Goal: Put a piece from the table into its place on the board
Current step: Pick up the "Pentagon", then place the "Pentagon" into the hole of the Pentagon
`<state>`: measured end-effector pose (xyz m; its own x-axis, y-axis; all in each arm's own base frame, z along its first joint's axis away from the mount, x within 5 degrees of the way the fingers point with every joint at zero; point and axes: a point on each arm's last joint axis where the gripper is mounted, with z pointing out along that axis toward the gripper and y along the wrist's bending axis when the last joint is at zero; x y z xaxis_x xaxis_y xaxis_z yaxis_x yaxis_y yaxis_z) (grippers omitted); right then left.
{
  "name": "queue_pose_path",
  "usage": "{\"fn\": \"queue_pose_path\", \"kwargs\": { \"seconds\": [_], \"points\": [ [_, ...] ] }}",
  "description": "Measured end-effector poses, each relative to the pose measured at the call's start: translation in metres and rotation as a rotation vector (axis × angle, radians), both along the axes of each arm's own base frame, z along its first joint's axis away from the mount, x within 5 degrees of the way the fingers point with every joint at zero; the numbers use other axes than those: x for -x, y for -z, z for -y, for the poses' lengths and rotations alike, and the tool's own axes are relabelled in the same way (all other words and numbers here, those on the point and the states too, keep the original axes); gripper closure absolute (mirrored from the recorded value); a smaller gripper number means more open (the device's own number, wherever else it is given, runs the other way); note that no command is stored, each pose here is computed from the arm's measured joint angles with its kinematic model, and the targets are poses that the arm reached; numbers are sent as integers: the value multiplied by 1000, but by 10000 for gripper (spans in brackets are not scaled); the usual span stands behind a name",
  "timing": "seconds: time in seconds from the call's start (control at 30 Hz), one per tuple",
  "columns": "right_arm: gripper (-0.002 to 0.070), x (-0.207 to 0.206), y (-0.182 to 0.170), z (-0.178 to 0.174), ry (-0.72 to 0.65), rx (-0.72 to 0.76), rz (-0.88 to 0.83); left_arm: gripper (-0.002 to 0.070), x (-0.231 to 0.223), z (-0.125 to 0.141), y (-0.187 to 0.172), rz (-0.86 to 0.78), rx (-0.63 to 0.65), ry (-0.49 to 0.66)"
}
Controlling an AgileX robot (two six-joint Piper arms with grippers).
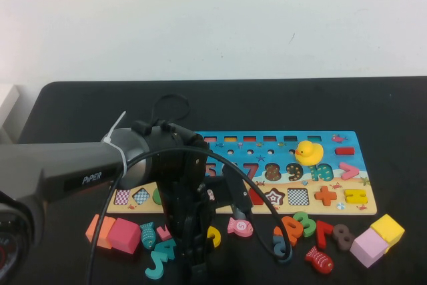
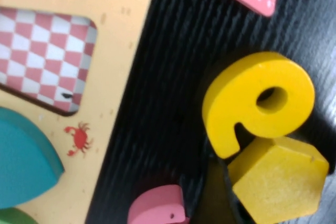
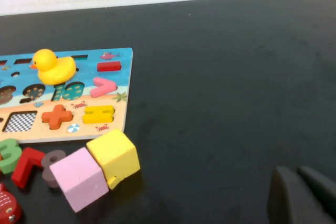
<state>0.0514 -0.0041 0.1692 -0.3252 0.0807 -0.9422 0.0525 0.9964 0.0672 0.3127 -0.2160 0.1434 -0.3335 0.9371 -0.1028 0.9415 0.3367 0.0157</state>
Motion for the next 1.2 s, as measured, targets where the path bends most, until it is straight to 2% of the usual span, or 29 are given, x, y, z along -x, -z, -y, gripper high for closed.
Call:
{"fn": "queue_pose_path", "kwargs": {
  "seconds": [0.47, 0.73, 1.2],
  "points": [
    [657, 0, 0, 0, 0, 0, 0, 360, 0, 0, 9, -35, -26, 2],
    [657, 0, 0, 0, 0, 0, 0, 363, -1, 1, 6, -39, -28, 1],
    [657, 0, 0, 0, 0, 0, 0, 363, -31, 20, -71, 83, 46, 14]
  ]
}}
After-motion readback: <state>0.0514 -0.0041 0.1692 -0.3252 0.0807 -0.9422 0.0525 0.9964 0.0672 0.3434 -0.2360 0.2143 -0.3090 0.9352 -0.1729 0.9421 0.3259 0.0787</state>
